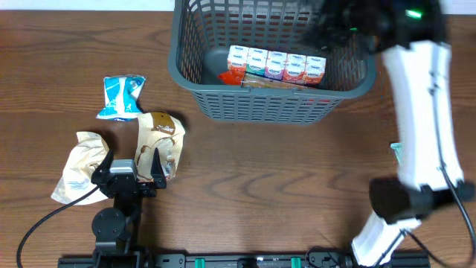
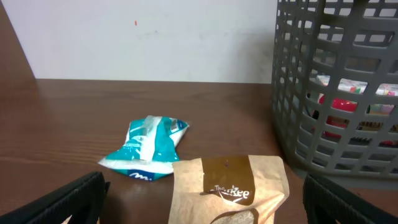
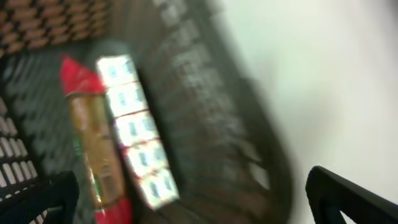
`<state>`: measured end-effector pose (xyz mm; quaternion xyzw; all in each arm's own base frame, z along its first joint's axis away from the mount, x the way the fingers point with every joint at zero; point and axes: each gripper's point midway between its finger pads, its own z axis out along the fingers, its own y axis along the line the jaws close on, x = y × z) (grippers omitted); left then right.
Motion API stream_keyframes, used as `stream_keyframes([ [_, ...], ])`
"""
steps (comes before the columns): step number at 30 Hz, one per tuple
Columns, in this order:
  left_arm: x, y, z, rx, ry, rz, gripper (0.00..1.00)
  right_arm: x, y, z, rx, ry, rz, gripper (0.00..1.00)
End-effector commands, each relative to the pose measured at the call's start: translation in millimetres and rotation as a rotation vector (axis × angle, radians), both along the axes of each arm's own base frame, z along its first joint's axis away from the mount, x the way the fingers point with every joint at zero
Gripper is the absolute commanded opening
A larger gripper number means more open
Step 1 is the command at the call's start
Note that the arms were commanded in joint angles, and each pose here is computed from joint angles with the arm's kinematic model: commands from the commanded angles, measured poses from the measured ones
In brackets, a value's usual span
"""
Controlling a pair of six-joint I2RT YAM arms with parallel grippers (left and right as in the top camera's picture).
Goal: Pack container
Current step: 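Carry the tissue multi-pack into the basket and release it, then move the right gripper down to the mint-green wipes pouch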
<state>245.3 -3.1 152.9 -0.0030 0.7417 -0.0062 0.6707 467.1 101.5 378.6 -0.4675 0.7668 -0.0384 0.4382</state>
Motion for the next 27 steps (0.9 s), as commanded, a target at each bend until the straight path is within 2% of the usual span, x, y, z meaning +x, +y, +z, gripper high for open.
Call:
stream_keyframes([
  [1,-1,-6,-15,-0.007,0.051,-0.032,0.99,-12,-61,43,0.110,-0.056,-0.297,0.99],
  [4,-1,-6,-15,-0.007,0.051,-0.032,0.99,-32,-121,54,0.164,-0.050,-0.550,0.99],
  [6,-1,-6,-15,-0.007,0.051,-0.032,0.99,-54,-150,44,0.181,0.019,-0.655,0.99],
  [11,-1,-6,-15,-0.007,0.051,-0.032,0.99,-116,-191,-4,0.197,0.310,-0.863,0.99],
  [14,-1,-6,-15,-0.007,0.051,-0.032,0.99,-137,-202,-16,0.265,0.402,-0.990,0.99],
  [17,-1,-6,-15,-0.007,0.051,-0.032,0.99,-146,-213,-20,0.296,0.426,-1.054,0.99],
  [22,-1,-6,-15,-0.007,0.051,-0.032,0.99,-146,-209,-36,0.300,0.491,-1.025,0.99],
  [27,-1,-6,-15,-0.007,0.051,-0.032,0.99,-163,-214,-98,0.217,0.710,-1.079,0.99],
])
